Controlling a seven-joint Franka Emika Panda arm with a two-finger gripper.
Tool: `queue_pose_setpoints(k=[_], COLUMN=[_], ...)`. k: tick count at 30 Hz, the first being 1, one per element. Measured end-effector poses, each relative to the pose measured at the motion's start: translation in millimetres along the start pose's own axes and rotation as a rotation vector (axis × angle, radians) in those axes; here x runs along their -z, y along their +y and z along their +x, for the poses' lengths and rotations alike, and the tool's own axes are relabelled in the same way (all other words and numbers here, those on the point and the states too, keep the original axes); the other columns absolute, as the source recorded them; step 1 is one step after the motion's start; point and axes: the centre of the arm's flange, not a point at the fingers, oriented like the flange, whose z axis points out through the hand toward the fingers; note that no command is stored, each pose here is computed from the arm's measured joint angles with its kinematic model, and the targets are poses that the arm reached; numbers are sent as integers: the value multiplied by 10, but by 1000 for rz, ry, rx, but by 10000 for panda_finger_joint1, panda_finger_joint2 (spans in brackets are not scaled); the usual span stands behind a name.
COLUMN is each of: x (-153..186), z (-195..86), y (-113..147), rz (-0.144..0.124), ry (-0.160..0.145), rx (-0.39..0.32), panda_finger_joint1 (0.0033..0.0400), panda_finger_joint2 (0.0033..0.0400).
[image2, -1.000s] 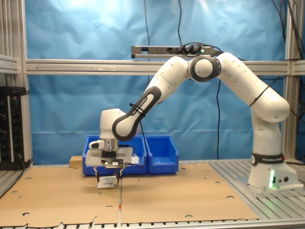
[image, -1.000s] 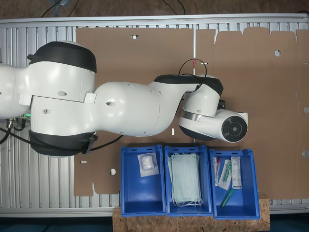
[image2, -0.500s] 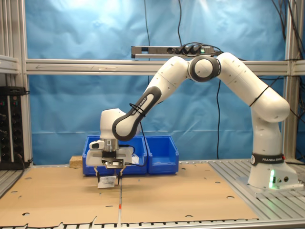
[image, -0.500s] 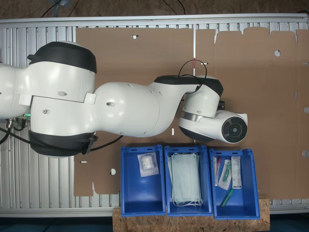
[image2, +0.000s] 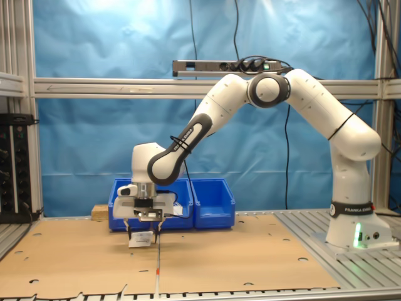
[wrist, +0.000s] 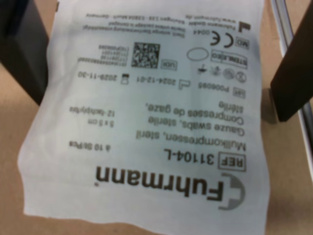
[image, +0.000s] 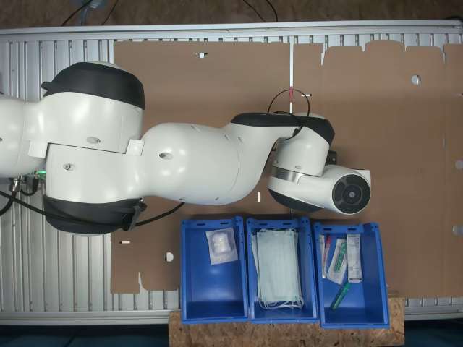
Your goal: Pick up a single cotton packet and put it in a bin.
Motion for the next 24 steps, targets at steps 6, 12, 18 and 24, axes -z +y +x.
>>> queue_pose_setpoints(k=[6,12,18,24], x=[-1,-2,-5,-6], z=[-1,-2,-3,-4], y=[-1,-2,-5,-6], rz=[1,2,4,6], ry=[-1,-1,-3,-4], rx=[0,0,0,0], panda_finger_joint1=[400,400,269,269], panda_finger_joint2=[400,400,269,269])
